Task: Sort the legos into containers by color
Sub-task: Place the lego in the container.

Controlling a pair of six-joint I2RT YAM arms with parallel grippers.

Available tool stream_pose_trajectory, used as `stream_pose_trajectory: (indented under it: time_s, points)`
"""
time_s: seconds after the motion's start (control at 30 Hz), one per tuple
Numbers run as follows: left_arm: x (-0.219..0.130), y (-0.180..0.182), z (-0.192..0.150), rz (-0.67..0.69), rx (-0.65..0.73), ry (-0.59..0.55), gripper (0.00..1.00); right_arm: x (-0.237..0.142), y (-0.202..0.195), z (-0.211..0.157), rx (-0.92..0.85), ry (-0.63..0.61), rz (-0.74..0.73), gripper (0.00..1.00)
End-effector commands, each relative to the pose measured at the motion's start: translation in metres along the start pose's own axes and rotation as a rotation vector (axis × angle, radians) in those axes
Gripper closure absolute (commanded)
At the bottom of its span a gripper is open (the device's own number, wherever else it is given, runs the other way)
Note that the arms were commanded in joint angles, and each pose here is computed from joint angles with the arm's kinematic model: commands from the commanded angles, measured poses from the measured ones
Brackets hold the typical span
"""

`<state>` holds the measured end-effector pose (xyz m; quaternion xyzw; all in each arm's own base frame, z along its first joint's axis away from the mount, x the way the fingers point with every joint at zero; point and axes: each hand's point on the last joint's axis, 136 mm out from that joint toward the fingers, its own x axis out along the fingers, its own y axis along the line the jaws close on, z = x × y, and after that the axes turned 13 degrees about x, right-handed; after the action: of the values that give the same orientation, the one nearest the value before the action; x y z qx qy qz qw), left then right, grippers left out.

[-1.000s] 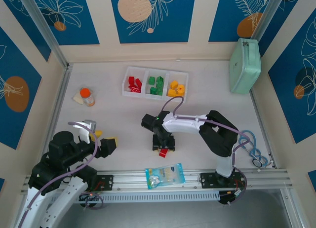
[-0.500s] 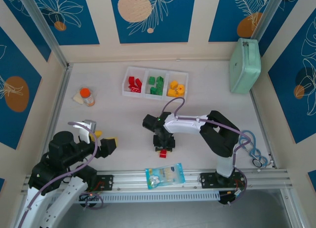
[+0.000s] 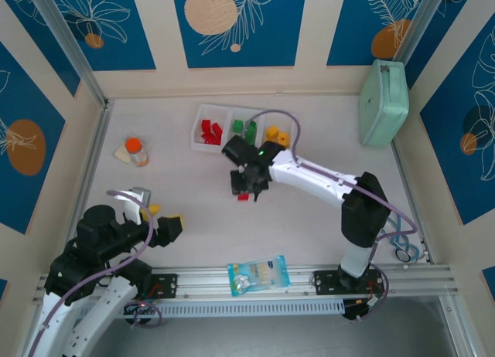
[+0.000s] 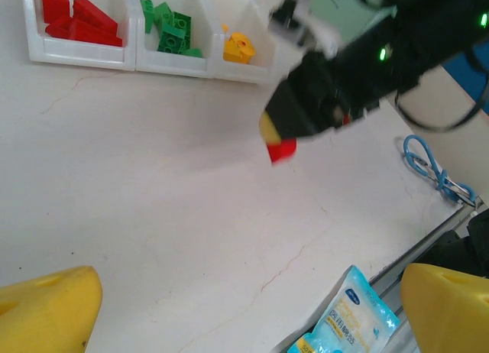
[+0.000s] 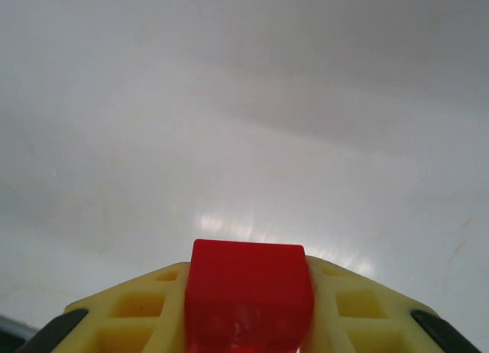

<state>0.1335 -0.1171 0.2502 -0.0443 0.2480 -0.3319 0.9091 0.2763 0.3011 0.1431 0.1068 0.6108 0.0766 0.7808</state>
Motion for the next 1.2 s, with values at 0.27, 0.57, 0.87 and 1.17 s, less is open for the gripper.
stream_pose_trajectory:
  time_s: [0.27,0.57,0.87,1.17]
  points:
    - [0.003,0.003,0.001,0.011,0.009,0.0,0.0,0.003,-0.053,0.156,-0.11,-0.193,0.031,0.79]
    - [0.003,0.007,0.001,0.038,0.002,0.001,0.0,0.033,-0.095,0.222,-0.038,-0.166,0.012,0.8]
    - [0.003,0.009,0.001,0.048,-0.002,-0.004,0.01,0.01,-0.017,0.226,-0.085,-0.173,0.239,0.8]
    - [0.003,0.012,0.001,0.066,-0.01,-0.005,0.0,0.026,0.075,0.245,-0.144,-0.208,0.52,0.8]
